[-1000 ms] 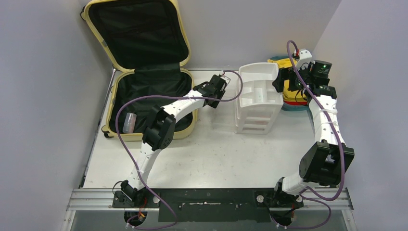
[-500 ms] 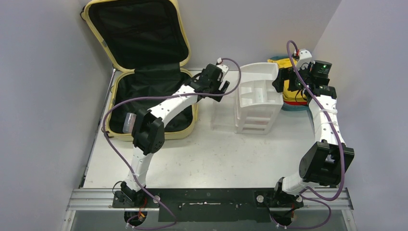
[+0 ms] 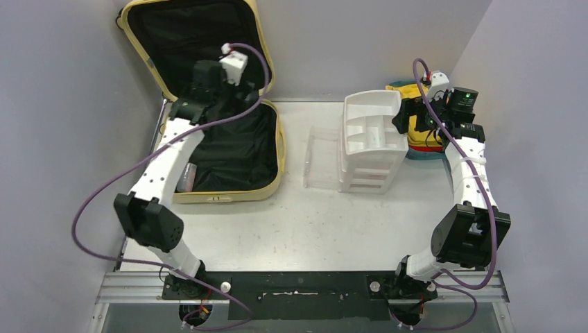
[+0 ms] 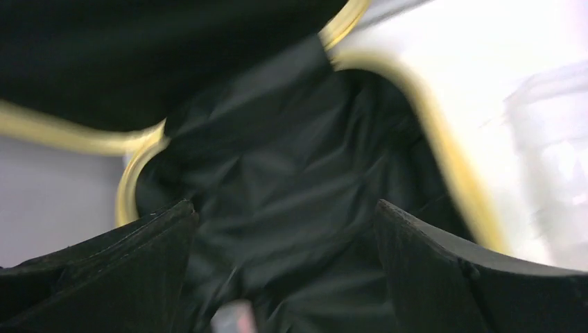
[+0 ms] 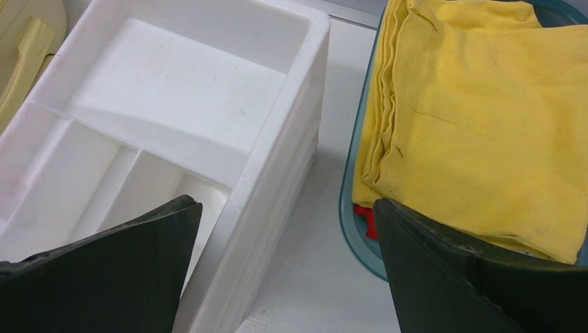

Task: Open, take out, and arrange the luggage
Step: Pick up the personal item from the luggage.

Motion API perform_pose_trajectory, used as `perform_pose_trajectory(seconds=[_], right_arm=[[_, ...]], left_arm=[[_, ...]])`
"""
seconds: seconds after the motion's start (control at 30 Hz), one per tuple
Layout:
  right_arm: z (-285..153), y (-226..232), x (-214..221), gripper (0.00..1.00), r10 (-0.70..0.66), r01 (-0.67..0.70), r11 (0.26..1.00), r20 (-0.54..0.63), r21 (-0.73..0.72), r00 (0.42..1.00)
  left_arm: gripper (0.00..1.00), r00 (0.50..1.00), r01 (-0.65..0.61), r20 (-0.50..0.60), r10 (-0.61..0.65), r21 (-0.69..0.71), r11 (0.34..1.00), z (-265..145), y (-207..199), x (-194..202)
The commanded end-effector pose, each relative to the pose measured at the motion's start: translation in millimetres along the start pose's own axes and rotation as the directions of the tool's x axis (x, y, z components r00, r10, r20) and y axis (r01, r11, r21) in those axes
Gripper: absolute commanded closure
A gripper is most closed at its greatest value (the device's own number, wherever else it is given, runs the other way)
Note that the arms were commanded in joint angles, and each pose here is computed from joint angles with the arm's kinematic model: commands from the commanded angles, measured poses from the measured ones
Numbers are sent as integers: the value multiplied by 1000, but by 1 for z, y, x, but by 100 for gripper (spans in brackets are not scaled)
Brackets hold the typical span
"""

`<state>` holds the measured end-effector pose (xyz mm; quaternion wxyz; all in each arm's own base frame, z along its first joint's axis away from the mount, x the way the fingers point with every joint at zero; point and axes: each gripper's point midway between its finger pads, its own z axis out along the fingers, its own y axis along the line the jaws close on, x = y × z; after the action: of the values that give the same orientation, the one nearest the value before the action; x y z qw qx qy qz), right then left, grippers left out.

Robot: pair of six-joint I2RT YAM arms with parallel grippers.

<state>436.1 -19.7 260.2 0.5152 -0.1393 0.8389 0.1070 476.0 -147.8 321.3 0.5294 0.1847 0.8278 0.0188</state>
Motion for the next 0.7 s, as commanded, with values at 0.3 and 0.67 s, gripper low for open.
perform_pose_trajectory(seconds=[0.3,0.67], right_arm=[[-1,4,-2,0,-21,21,999,14,-27,1000],[-1,5,-1,0,-18,19,999,15,-33,1000]], left_arm=[[3,882,150,-445,-152,-39,988,-67,118,217],[3,835,162,-528,-152,-28,986,-52,108,287]])
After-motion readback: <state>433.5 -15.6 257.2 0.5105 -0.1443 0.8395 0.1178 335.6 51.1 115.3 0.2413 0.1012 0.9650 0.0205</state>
